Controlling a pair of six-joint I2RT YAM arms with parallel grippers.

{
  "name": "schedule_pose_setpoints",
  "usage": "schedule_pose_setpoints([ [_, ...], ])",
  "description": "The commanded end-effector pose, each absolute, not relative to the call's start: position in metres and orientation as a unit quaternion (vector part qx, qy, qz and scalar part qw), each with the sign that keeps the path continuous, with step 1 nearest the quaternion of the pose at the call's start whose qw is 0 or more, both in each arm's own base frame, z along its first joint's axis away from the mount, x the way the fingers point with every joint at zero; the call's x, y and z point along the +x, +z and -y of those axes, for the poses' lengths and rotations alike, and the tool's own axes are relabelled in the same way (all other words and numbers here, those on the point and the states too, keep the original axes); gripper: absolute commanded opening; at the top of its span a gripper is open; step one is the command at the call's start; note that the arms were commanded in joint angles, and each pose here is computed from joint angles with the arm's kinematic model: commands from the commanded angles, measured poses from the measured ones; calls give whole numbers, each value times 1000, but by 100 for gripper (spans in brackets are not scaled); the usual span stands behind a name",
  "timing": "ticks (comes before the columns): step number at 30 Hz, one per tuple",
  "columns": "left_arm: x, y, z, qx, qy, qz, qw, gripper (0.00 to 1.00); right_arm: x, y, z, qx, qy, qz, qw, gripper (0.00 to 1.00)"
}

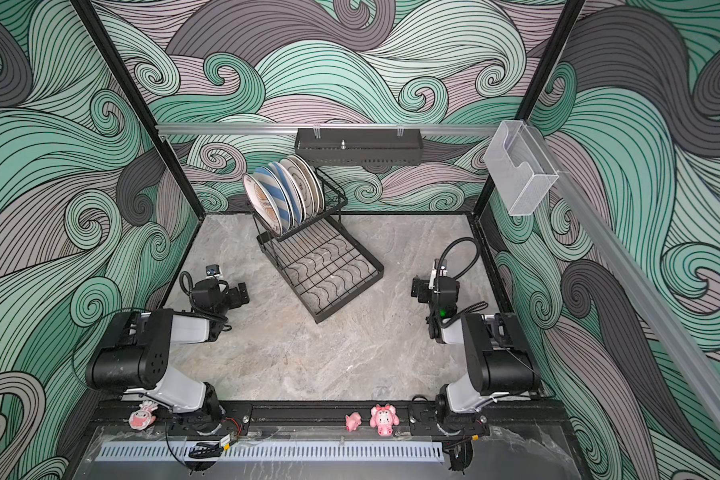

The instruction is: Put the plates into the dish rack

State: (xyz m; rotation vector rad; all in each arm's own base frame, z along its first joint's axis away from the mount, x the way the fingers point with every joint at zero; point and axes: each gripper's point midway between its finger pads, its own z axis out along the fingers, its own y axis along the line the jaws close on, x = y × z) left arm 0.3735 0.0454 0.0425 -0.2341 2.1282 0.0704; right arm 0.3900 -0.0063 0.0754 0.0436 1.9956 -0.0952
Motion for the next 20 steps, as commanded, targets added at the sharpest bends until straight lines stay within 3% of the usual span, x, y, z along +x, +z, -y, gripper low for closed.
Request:
schedule_pose_setpoints([
  [1, 399, 81, -35, -57, 4, -853, 519, 99, 398, 93, 2, 4, -36, -824, 566, 99],
  [3, 401, 84, -33, -42, 5, -838, 543, 99, 398, 92, 2, 4, -35, -823, 567, 99],
  [20, 399, 82, -34, -55, 6, -851, 521, 99, 398, 92, 2, 4, -34, -825, 565, 99],
])
